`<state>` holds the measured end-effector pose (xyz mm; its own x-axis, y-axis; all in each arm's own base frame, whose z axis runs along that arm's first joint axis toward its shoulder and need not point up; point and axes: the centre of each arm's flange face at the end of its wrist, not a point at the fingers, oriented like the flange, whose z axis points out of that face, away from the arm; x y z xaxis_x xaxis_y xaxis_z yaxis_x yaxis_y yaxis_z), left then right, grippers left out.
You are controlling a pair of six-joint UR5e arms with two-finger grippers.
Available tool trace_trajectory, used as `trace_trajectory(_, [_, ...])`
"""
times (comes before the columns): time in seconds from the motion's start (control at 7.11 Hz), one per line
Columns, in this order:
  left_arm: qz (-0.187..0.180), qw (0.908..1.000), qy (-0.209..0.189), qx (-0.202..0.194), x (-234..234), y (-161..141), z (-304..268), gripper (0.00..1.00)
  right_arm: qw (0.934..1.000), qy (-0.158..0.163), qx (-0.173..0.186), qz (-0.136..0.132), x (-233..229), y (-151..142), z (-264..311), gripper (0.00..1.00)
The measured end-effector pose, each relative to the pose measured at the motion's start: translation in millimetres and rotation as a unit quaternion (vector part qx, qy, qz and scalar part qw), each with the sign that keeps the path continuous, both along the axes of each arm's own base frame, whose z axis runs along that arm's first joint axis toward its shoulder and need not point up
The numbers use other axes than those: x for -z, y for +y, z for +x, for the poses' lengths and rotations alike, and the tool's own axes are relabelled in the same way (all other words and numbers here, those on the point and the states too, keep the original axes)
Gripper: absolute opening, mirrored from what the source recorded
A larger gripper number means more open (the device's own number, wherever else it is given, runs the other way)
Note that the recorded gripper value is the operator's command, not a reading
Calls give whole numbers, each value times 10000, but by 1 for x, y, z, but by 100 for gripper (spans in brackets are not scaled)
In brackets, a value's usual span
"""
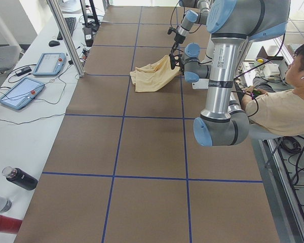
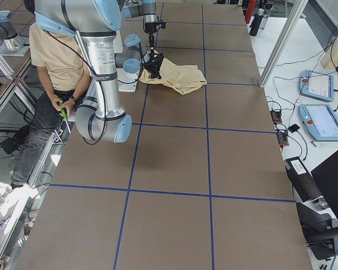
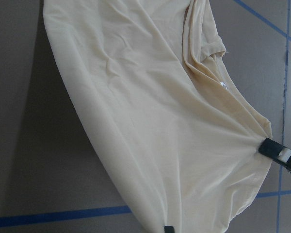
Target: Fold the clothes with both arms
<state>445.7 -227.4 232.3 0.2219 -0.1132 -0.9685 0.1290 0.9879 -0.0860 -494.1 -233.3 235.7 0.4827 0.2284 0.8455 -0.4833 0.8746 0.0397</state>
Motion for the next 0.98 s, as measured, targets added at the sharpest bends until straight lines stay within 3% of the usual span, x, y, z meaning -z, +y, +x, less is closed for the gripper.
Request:
trace_trajectory(0.56, [39, 9971, -421, 633, 30, -69, -5, 0, 9980, 152, -611, 92, 18, -85, -20, 0])
trace_trajectory(0.98, [355, 9889, -892, 1132, 16, -151, -1, 0, 9956, 302, -872, 167, 30, -134, -33, 0])
